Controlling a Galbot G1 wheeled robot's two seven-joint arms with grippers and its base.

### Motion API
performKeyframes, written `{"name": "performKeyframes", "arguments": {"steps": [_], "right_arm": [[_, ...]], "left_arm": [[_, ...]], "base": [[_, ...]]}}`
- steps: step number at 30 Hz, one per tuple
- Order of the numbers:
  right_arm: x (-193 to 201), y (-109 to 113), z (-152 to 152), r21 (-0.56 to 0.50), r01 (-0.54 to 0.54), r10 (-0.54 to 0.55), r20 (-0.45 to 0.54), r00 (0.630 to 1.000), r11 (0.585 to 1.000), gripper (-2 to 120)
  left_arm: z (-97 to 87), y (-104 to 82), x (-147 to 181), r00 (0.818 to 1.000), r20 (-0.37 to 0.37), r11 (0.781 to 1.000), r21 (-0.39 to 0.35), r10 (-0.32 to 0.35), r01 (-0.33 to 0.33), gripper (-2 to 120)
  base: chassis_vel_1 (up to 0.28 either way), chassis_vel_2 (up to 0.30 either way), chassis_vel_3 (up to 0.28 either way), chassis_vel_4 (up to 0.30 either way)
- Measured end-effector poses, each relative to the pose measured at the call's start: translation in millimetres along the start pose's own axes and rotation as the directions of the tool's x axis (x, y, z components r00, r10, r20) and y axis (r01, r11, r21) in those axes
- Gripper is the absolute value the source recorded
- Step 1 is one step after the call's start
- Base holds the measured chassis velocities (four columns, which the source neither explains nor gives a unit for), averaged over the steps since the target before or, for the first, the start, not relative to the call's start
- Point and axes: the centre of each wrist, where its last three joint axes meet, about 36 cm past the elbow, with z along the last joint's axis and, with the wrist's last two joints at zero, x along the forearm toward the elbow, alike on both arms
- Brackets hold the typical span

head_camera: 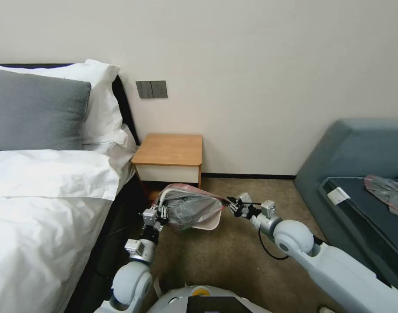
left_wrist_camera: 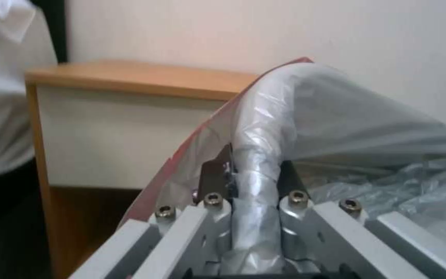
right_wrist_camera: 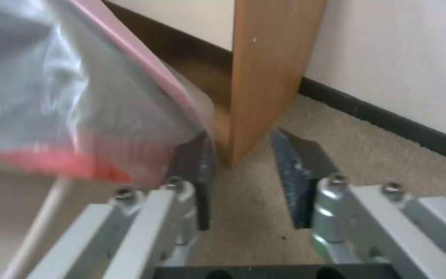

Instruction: Pick up the garbage bag from the table and place it over the trash can.

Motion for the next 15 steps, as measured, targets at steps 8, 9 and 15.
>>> {"name": "performKeyframes", "arguments": {"steps": [8, 9, 15], "right_arm": [[9.9, 5.0, 0.4, 0.020, 0.018, -0.018, -0.017, 1.000, 1.000, 61], [11.1, 4.7, 0.5, 0.024, 0.017, -0.017, -0.023, 1.000, 1.000, 67], [15.7, 4.7, -0.9, 0.053, -0.005, 0.009, -0.080, 0.997, 0.999, 87]], "left_arm": [[-16.3, 4.7, -8.9, 0.996, -0.051, 0.990, 0.114, -0.075, 0.081, 4], [-16.9, 5.7, -9.0, 0.994, -0.063, 0.989, 0.118, -0.086, 0.093, 4], [-18.4, 9.6, -8.1, 0.984, -0.104, 0.981, 0.119, -0.143, 0.155, 4]], "base": [[0.000, 0.000, 0.000, 0.000], [0.000, 0.000, 0.000, 0.000], [0.000, 0.000, 0.000, 0.000]]}}
